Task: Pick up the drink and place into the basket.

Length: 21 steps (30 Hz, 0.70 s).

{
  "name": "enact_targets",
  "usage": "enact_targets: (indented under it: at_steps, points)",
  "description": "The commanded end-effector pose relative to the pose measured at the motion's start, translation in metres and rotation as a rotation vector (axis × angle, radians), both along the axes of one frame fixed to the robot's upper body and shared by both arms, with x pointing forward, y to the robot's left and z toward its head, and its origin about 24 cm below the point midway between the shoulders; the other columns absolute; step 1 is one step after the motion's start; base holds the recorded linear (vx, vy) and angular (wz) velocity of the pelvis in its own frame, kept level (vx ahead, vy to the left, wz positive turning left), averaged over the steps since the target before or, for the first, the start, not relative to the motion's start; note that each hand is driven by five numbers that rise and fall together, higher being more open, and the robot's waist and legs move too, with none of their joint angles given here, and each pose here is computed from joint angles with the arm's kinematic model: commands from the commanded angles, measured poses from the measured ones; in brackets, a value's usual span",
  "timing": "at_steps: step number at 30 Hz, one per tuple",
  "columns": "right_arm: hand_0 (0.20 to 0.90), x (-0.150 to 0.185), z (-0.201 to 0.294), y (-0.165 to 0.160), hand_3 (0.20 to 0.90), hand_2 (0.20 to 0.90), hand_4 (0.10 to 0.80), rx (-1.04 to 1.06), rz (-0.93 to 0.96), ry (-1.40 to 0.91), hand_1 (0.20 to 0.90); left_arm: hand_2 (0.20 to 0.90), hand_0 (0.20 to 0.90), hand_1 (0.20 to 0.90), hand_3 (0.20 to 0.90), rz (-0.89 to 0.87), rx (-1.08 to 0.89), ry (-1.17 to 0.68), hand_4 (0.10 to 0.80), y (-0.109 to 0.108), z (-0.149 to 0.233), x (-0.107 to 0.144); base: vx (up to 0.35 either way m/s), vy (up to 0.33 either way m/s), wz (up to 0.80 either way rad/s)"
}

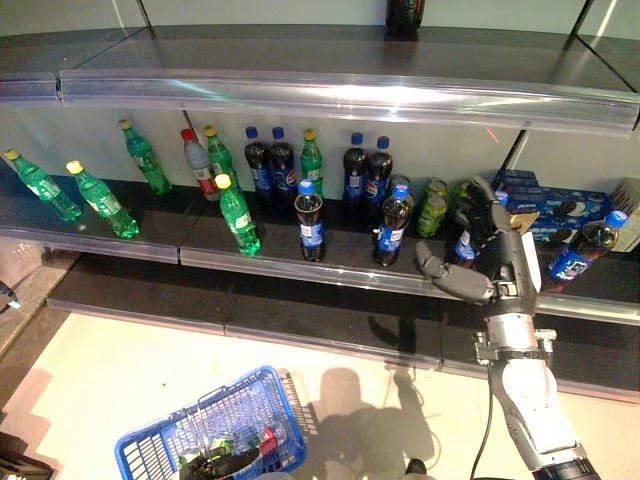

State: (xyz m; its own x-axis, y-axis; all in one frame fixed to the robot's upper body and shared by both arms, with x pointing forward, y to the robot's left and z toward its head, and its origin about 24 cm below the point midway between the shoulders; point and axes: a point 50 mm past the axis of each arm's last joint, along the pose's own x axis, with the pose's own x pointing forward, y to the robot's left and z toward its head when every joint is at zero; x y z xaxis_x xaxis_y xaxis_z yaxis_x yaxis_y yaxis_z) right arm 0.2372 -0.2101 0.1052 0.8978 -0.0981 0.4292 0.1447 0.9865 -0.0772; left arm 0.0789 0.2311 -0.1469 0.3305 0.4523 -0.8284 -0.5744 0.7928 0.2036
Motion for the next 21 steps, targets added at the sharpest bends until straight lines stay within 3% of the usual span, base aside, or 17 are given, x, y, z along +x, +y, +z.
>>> enact_targets:
  at_steps: [1, 7, 12, 21]
  points:
    - [0.900, -0.009, 0.051, -0.009, 0.900, 0.900, 0.800, 0.036, -0.118, -0.340, 0.900, 0.300, 0.300, 0.300, 0.200, -0.039, 0.065, -0.176, 0.100, 0.010, 0.016, 0.025, 0.049, 0.003, -0.03]
    - [0.900, -0.011, 0.038, -0.027, 0.900, 0.900, 0.800, 0.065, -0.256, -0.275, 0.900, 0.300, 0.300, 0.300, 0.200, -0.035, 0.068, -0.161, 0.100, 0.014, 0.014, 0.019, 0.039, 0.009, -0.04]
    - [0.900, -0.004, 0.033, -0.032, 0.900, 0.900, 0.800, 0.048, -0.292, -0.222, 0.900, 0.300, 0.300, 0.300, 0.200, -0.050, 0.064, -0.173, 0.100, 0.009, 0.015, 0.029, -0.038, 0.022, -0.06]
    - [0.900, 0.002, 0.048, -0.026, 0.900, 0.900, 0.800, 0.094, -0.346, -0.336, 0.900, 0.300, 0.300, 0.300, 0.200, -0.054, 0.052, -0.242, 0.100, -0.002, 0.023, 0.052, -0.081, 0.007, -0.06]
